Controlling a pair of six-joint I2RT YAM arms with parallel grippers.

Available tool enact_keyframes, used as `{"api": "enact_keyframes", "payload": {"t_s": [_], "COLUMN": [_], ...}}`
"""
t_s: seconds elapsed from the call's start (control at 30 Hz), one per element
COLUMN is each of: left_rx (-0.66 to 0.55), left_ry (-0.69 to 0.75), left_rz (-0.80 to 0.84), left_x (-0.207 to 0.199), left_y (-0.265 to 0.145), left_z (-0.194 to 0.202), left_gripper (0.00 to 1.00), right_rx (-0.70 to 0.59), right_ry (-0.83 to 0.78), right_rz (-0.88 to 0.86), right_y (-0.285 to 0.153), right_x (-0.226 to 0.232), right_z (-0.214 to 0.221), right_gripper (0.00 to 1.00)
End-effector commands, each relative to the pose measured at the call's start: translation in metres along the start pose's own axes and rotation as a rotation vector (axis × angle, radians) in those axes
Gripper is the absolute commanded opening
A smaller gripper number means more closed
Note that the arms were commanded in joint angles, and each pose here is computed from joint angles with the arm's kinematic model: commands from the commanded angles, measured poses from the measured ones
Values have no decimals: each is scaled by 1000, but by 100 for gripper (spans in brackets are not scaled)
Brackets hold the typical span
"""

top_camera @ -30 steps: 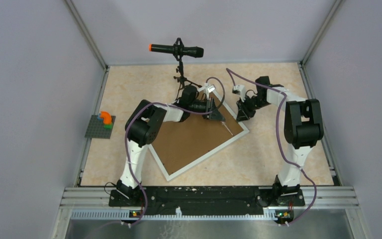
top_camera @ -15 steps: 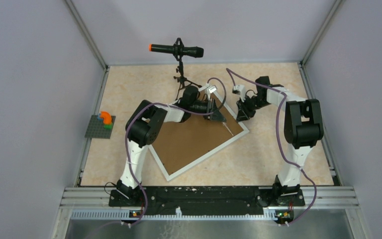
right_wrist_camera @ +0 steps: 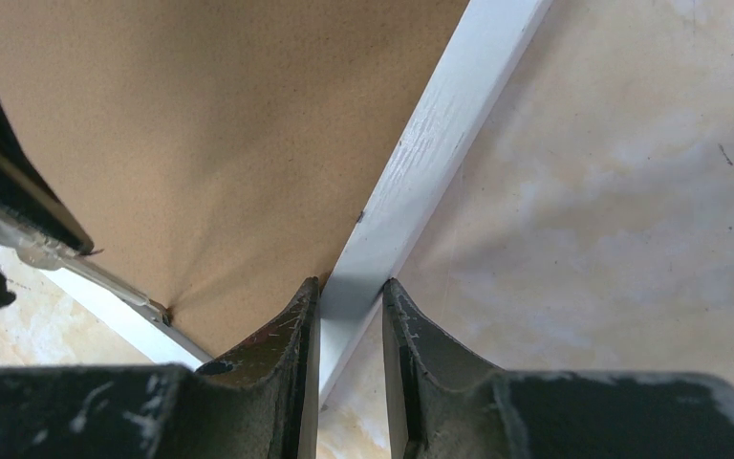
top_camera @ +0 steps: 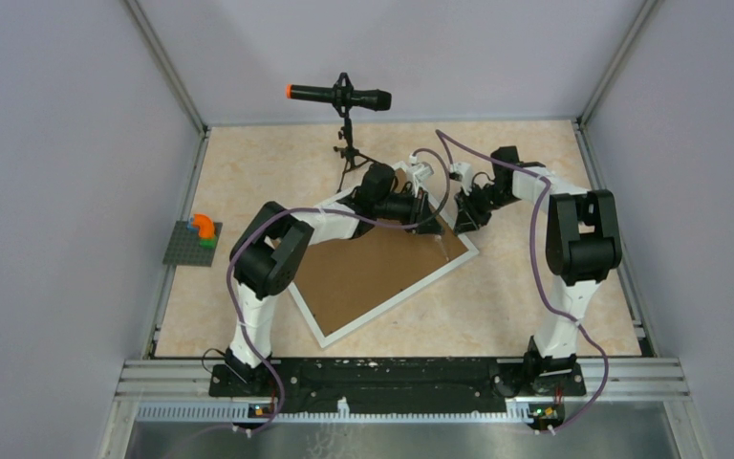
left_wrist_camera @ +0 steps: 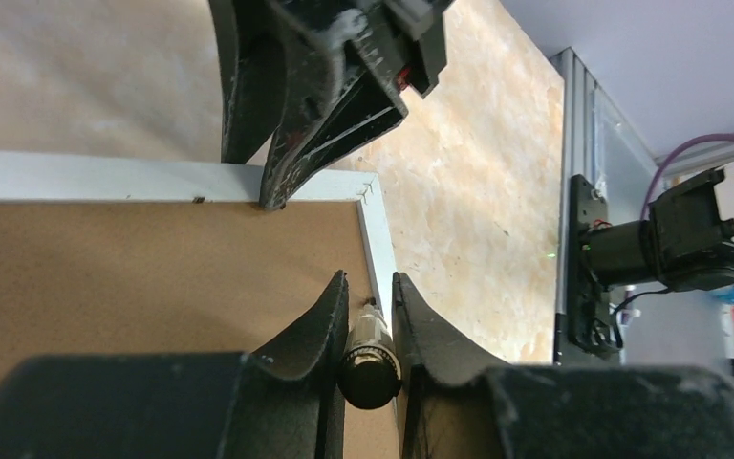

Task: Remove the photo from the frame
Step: Release the photo frame item from the photo frame.

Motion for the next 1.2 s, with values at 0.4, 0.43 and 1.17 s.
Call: {"api": "enact_keyframes", "payload": {"t_s": [0.4, 0.43, 1.17], "left_rx": [168, 172, 1], "left_ry": [178, 185, 128], "left_rz": [142, 140, 50], "left_x": [-88, -90, -109], "left_y": [26, 27, -77], "left_z": [45, 47, -58], "left_gripper": [0, 0, 0], "right_rx": [58, 58, -33], "right_ry": [-52, -52, -204], "right_rz": [73, 73, 205], "right_y": [16, 15, -50], "right_x": [-24, -24, -8], "right_z": [12, 12, -43], "right_gripper": [0, 0, 56]}}
Point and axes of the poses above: each gripper's point midway between its finger pads, its own y axis out along the fingers, its own x axis along the line the jaws close on, z = x × y, the point moved 8 cm from there along -y, back along the fingers, and after that the axes turned 9 degrees about -y, right-handed, at the moved point
